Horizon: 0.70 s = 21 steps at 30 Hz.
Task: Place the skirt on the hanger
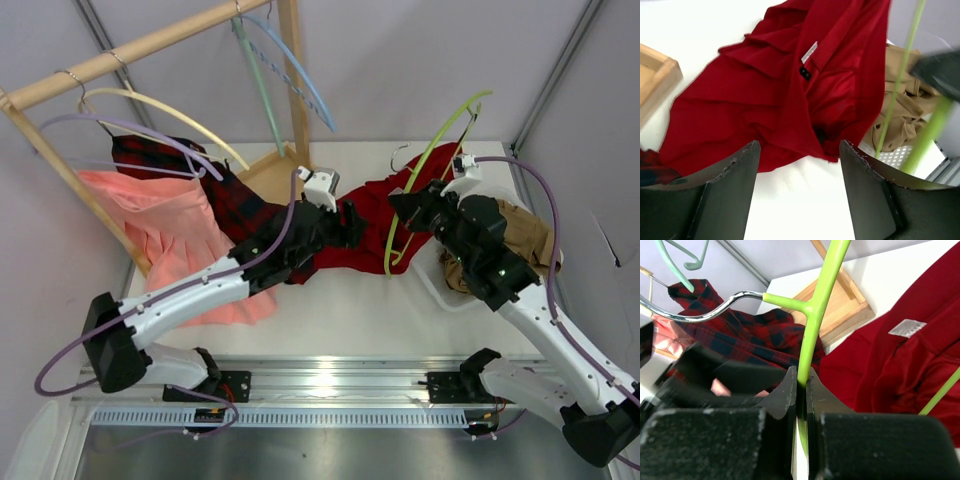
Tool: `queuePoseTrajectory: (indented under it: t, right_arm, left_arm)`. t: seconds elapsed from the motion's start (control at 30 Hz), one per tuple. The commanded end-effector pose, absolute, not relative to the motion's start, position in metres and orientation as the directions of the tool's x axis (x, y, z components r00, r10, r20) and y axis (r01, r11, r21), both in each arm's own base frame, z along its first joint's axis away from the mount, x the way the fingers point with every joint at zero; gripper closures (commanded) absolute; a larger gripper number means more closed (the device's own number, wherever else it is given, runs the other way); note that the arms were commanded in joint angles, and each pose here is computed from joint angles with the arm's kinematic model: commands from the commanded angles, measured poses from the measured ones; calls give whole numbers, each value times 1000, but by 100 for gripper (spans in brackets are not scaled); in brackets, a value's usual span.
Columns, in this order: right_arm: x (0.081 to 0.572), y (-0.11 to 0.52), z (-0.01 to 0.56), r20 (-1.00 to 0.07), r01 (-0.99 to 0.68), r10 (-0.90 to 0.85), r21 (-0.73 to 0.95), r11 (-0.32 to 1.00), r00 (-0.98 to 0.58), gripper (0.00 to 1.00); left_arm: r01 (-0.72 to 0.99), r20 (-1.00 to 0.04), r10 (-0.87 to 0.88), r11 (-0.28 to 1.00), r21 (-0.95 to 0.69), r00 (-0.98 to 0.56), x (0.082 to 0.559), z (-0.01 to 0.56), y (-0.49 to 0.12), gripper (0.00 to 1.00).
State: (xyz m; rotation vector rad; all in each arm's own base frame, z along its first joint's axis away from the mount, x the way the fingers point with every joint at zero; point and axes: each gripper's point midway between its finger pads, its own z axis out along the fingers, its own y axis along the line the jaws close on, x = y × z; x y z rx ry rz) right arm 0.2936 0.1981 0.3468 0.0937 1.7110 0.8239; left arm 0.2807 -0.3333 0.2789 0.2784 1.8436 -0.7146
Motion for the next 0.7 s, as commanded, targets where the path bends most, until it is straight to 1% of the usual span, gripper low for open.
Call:
queuePoseTrajectory:
  t: [0.0, 0.03, 0.2, 0.43, 0.6, 0.63, 0.67]
  right_arm:
    - [290, 183, 382, -849, -398, 491, 525, 752, -193, 100]
    - [289, 182, 382, -847, -399, 495, 528, 750, -192, 100]
    - [287, 175, 381, -847, -394, 499, 529, 752, -184, 100]
    - [285, 169, 386, -843, -400, 509, 533, 745, -175, 100]
    - [285, 166, 391, -838, -403, 521, 538, 741, -161, 100]
    - [284, 165, 392, -837, -402, 524, 539, 740, -158, 100]
    - [284, 164, 394, -836, -405, 527, 539, 739, -152, 100]
  left_arm:
    - [500, -877, -198, 757, -420, -437, 289, 295, -355, 29]
    - [506, -875, -210, 747, -431, -436, 292, 305, -362, 30]
    - [512, -840, -185, 719, -470, -510, 294, 285, -389, 27]
    - [471, -809, -121, 760, -449, -575, 296, 230, -396, 26]
    - [482, -801, -70, 767, -425, -595, 286, 203, -406, 30]
    - [473, -799, -62, 778, -415, -599, 285, 196, -404, 32]
    - [468, -795, -59, 781, -414, -604, 284, 189, -403, 37]
